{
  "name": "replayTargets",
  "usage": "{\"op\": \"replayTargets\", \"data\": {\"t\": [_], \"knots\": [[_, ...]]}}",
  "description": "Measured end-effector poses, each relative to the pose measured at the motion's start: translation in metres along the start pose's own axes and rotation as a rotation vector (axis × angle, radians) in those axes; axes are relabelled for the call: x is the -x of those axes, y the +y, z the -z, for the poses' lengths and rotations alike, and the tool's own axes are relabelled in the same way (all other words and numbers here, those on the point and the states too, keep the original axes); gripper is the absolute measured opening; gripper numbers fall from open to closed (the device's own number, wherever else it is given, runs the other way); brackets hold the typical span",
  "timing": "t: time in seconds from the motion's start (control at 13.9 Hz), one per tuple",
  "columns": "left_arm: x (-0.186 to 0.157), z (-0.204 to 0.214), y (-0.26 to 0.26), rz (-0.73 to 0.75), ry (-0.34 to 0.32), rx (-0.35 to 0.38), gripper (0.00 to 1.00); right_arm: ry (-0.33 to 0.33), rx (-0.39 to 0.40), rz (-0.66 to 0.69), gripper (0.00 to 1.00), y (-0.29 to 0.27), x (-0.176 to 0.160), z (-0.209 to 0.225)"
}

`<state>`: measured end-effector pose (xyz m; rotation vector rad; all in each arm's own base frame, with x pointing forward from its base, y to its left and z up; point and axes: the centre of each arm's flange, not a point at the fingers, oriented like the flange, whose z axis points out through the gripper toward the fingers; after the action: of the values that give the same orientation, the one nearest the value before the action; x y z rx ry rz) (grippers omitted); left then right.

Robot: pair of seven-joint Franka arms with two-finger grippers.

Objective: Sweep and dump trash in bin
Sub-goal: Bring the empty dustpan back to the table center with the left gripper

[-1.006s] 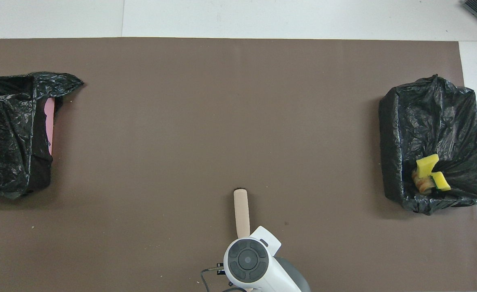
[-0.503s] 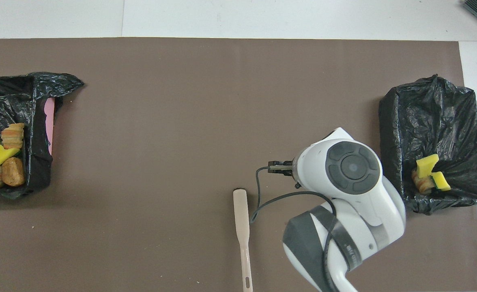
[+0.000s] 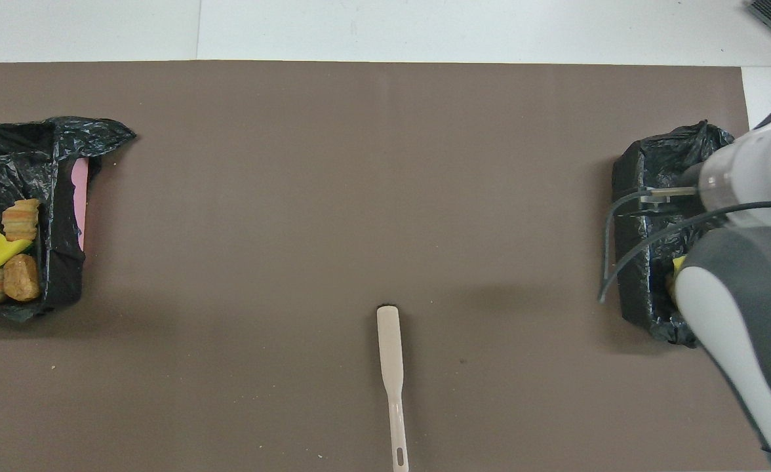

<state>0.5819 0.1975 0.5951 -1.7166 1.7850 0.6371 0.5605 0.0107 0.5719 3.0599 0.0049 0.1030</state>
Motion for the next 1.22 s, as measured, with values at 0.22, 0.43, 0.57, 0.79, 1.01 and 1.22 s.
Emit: {"op": "replayTargets", "data": {"t": [0.22, 0.43, 0.57, 0.79, 1.01, 1.22], "knots": [[-0.055, 0.026, -0.002, 0.168, 0.2, 0.086, 0.32, -0.044, 0.001, 0.003, 1.0, 0.044, 0.023, 0.035], [-0.123, 0.046, 0.009, 0.383, 0.32, 0.194, 0.32, -0.068, -0.035, -0.013, 1.0, 0.049, 0.057, 0.077], [-0.181, 0.069, 0.02, 0.505, 0.354, 0.248, 0.32, -0.072, -0.081, -0.039, 1.0, 0.058, 0.077, 0.097], [-0.263, 0.109, 0.031, 0.733, 0.418, 0.361, 0.32, -0.061, -0.091, -0.049, 1.0, 0.063, 0.084, 0.105], [-0.322, 0.149, 0.037, 0.952, 0.457, 0.443, 0.32, -0.07, -0.09, -0.043, 1.0, 0.06, 0.08, 0.1], [-0.402, 0.193, 0.042, 1.154, 0.496, 0.507, 0.32, -0.067, -0.091, -0.038, 1.0, 0.057, 0.08, 0.101]]}}
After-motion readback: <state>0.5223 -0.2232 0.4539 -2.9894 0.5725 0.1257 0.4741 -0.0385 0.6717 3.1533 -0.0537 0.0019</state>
